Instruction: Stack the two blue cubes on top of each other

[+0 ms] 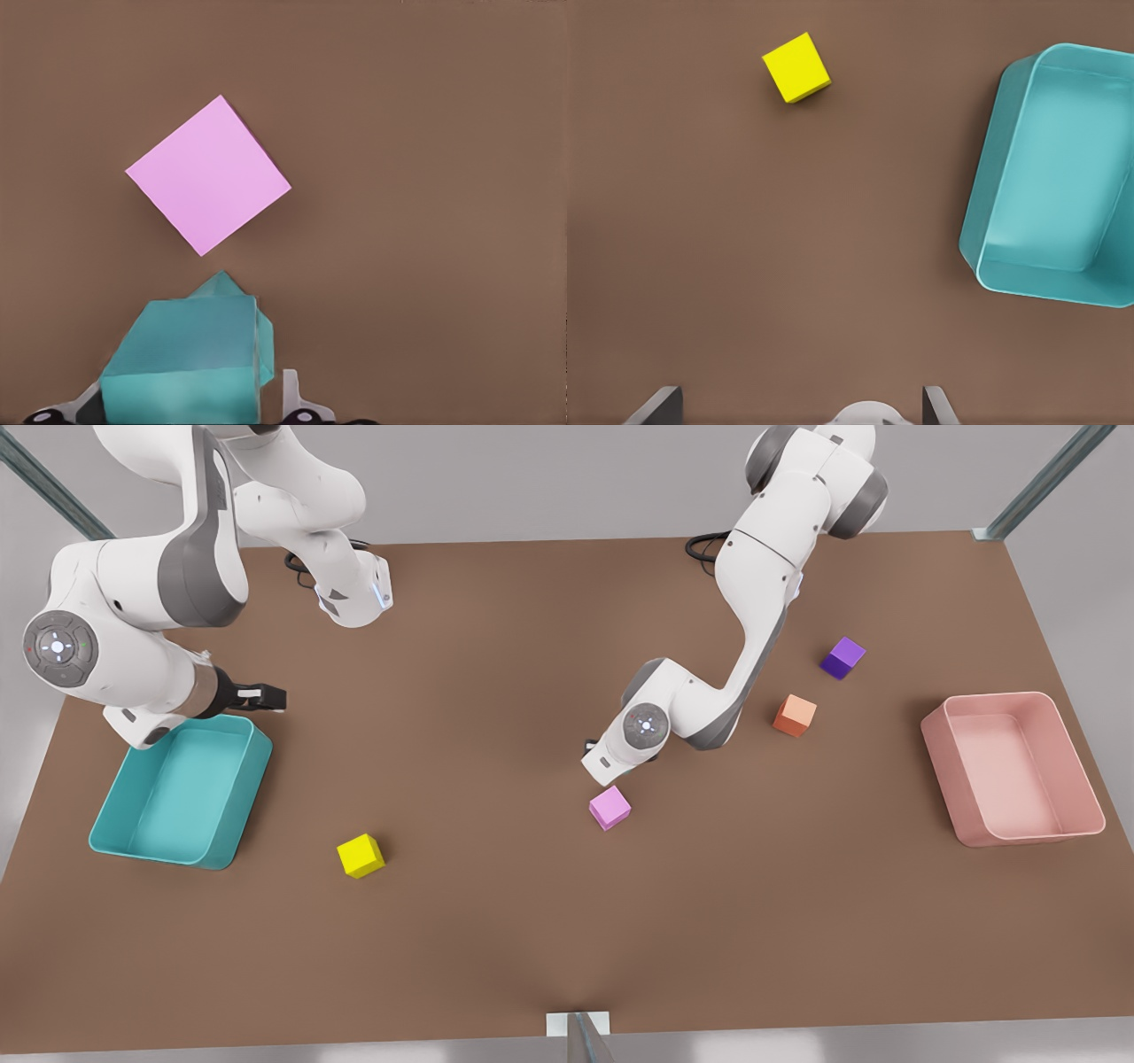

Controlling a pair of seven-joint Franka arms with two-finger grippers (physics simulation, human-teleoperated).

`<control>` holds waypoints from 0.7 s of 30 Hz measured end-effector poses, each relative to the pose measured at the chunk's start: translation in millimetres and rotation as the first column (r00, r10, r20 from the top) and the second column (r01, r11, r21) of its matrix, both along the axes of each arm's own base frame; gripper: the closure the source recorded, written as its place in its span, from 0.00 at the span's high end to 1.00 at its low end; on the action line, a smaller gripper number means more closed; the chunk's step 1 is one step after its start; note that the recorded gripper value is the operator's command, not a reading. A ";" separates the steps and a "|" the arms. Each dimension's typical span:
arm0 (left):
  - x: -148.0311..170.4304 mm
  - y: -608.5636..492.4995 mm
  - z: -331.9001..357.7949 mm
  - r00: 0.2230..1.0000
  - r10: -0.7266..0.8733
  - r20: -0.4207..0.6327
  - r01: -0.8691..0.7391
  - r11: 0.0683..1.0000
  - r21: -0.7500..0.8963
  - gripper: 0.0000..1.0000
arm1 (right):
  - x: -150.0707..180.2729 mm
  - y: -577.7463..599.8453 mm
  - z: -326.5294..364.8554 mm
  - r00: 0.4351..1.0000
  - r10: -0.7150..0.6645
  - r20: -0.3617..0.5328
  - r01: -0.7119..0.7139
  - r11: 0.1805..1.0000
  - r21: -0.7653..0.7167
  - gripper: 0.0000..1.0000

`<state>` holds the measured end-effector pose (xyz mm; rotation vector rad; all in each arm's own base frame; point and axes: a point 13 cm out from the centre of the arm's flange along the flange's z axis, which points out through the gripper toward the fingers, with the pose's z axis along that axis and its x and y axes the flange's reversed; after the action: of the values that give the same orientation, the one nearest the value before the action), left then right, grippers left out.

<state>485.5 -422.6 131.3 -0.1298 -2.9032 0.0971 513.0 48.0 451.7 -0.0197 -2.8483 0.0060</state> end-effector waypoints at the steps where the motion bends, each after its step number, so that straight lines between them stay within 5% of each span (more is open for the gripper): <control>1: 0.8 0.6 0.1 1.000 0.004 0.000 -0.004 1.000 -0.001 1.00 | 0.1 0.0 -0.6 1.000 0.000 -0.001 0.000 1.000 0.000 1.00; 12: 6.1 5.2 68.6 1.000 0.011 0.022 -0.011 1.000 -0.002 1.00 | 9.8 -13.4 8.3 0.998 0.026 0.052 -0.022 0.998 -0.058 1.00; 17: 141.0 211.4 294.0 0.953 0.268 0.140 -0.269 0.963 -0.015 1.00 | 20.0 -26.3 8.9 0.996 0.044 0.081 -0.035 0.994 -0.106 1.00; 21: 87.6 335.9 344.0 0.946 0.308 0.101 -0.319 0.940 0.122 1.00 | 23.2 -28.1 8.7 0.994 0.055 0.090 -0.045 0.993 -0.113 1.00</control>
<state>573.1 -86.7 475.3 0.3638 -2.9735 -0.0555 536.2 20.0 460.3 0.0293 -2.9371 0.1790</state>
